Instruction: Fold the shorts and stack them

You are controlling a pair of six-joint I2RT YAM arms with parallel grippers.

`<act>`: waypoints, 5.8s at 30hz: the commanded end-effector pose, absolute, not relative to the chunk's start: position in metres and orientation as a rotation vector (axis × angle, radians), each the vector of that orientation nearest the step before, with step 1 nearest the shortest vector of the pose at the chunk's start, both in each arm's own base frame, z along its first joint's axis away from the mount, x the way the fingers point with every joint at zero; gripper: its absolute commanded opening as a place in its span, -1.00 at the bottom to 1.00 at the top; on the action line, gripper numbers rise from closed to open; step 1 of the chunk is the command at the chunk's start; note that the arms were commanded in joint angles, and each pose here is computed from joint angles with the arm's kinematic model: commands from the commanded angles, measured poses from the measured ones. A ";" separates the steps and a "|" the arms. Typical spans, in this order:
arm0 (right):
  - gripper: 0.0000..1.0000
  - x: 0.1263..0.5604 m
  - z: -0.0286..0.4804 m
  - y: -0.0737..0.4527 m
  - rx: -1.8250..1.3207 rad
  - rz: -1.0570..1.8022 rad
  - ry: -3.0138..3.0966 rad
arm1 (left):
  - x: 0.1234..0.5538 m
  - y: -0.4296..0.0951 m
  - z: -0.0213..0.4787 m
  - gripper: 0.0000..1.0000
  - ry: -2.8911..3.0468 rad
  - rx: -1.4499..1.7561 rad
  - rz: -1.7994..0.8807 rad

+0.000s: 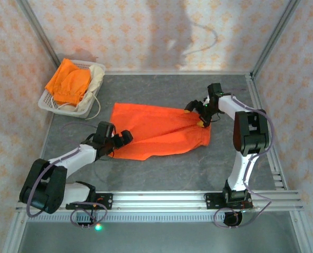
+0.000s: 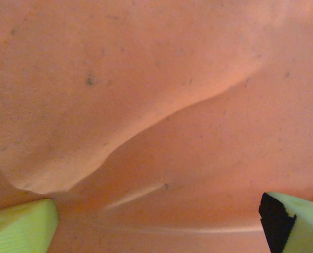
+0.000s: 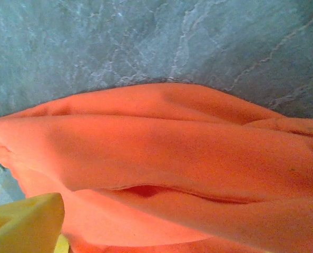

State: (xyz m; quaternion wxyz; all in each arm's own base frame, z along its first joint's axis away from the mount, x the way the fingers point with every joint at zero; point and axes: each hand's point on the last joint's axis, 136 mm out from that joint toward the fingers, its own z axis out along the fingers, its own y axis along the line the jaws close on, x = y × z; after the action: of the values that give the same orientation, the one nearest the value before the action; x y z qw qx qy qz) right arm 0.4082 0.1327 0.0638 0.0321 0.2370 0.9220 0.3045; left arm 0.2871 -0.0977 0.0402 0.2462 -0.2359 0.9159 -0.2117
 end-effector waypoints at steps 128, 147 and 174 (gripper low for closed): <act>0.62 0.307 0.133 0.172 0.284 0.435 2.686 | 0.464 -0.320 0.077 0.24 2.790 -0.104 -0.646; 0.61 0.290 0.107 0.171 0.298 0.472 2.721 | 0.423 -0.285 0.145 -1.00 2.736 -0.049 -0.560; 0.66 0.260 0.108 0.272 -0.158 0.357 2.707 | 0.386 -0.203 0.090 0.48 2.776 -0.192 -0.395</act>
State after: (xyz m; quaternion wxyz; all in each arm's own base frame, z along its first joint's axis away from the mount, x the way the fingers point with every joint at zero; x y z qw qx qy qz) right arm 0.2502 0.2666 0.1028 0.1743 -0.0585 0.9728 0.1412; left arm 0.3926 -0.2120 0.0924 0.1640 -0.0675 0.9716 -0.1563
